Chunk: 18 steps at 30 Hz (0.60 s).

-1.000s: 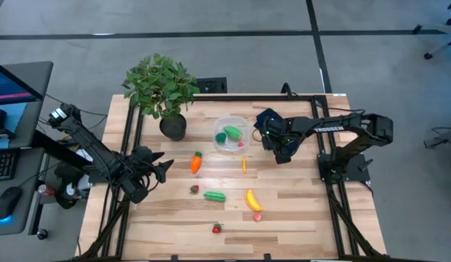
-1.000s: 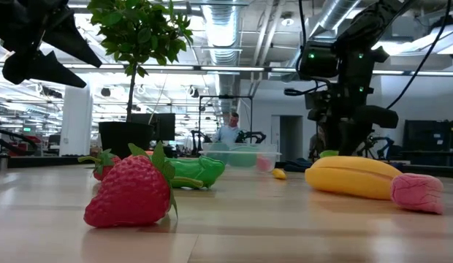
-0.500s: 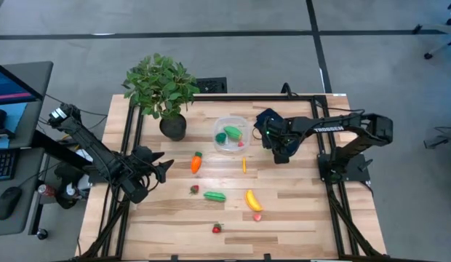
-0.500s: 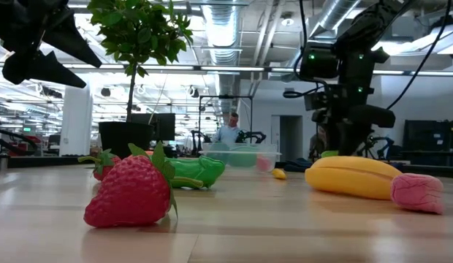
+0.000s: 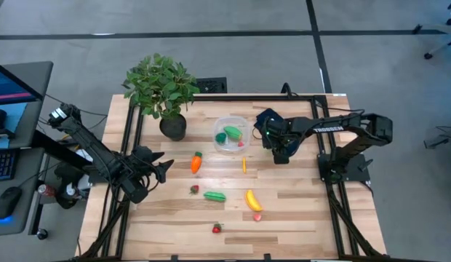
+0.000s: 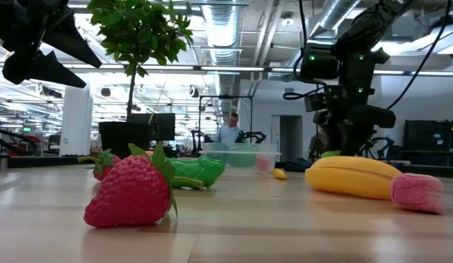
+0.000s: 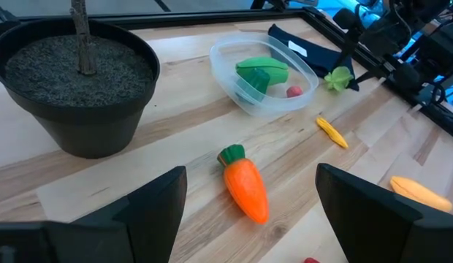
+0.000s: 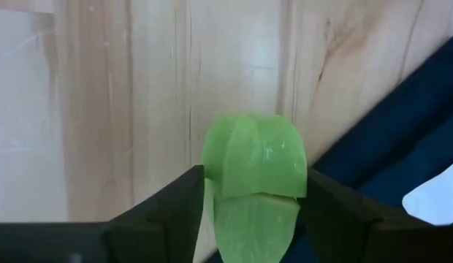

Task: Pick and placing Produce into tupperware
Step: Put the green starfruit into the transparent bin

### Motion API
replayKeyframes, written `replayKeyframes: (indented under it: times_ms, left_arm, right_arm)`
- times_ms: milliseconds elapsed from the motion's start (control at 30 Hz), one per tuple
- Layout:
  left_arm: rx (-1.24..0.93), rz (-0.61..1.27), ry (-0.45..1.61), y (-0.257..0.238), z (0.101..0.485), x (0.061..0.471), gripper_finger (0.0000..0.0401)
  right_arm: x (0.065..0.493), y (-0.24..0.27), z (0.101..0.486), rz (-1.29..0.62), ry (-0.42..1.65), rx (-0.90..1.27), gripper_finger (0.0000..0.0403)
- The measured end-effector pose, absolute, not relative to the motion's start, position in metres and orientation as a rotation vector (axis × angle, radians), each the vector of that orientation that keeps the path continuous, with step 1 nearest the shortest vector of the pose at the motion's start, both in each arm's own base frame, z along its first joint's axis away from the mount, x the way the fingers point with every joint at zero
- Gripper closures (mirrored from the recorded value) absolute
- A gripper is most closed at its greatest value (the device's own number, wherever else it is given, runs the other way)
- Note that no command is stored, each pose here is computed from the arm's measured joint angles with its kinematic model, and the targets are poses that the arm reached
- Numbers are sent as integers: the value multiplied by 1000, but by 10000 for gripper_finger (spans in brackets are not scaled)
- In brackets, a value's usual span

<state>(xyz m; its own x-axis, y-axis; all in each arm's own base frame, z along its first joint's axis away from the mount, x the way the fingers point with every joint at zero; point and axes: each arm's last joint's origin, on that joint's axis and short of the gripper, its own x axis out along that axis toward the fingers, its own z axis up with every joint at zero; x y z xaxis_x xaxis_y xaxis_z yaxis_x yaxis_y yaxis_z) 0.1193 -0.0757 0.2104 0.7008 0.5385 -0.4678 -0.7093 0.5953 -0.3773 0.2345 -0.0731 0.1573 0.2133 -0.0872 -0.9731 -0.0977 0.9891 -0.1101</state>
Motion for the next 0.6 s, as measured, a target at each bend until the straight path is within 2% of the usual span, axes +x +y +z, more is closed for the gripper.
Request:
replayKeyframes:
  times_ms: [200, 600]
  left_arm:
    - [-567, 737, 325, -76, 210, 119, 106]
    - [-567, 737, 325, -76, 210, 119, 106]
  right_arm:
    - [235, -73, 157, 6, 1357, -161, 197]
    - [235, -73, 157, 2, 1355, -161, 227]
